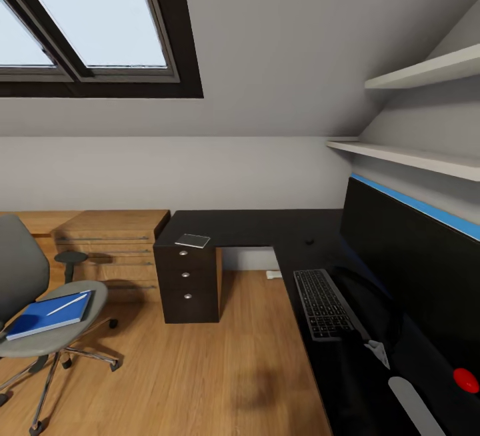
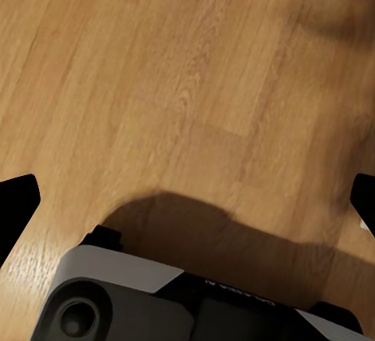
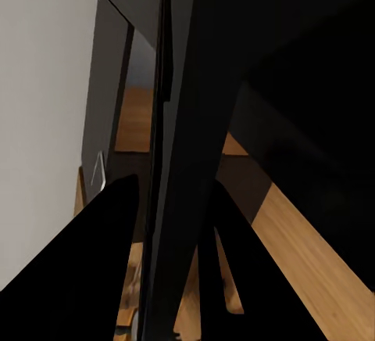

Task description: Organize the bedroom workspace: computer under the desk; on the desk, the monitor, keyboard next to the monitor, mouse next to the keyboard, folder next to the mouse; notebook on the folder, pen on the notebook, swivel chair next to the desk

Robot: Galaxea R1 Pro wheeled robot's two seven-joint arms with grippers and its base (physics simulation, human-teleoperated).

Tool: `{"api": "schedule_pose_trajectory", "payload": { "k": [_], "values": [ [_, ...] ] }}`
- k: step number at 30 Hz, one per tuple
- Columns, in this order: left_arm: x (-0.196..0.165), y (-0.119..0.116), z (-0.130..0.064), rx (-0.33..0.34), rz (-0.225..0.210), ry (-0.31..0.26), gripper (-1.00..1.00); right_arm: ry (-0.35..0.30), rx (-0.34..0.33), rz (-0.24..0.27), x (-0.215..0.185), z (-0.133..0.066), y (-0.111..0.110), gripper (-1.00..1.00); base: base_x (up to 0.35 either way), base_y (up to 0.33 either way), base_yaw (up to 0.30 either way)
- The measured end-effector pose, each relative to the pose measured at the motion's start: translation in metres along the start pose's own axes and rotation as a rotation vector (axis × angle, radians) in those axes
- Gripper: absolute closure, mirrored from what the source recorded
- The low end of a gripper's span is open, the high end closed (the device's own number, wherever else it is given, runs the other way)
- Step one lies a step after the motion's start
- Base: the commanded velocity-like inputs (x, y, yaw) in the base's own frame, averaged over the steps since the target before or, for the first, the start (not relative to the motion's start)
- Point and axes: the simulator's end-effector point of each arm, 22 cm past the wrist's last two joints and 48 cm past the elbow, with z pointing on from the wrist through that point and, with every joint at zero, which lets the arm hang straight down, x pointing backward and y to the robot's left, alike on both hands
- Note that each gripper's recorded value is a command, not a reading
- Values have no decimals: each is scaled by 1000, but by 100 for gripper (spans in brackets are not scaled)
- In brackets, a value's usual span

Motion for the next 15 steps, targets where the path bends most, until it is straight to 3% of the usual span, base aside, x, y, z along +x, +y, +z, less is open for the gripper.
{"api": "schedule_pose_trajectory", "payload": {
  "k": [15],
  "values": [
    [8, 2, 20, -1, -1, -1, -100, -7, -51, -2, 0, 8, -8, 100, 0, 0, 0]
  ]
}}
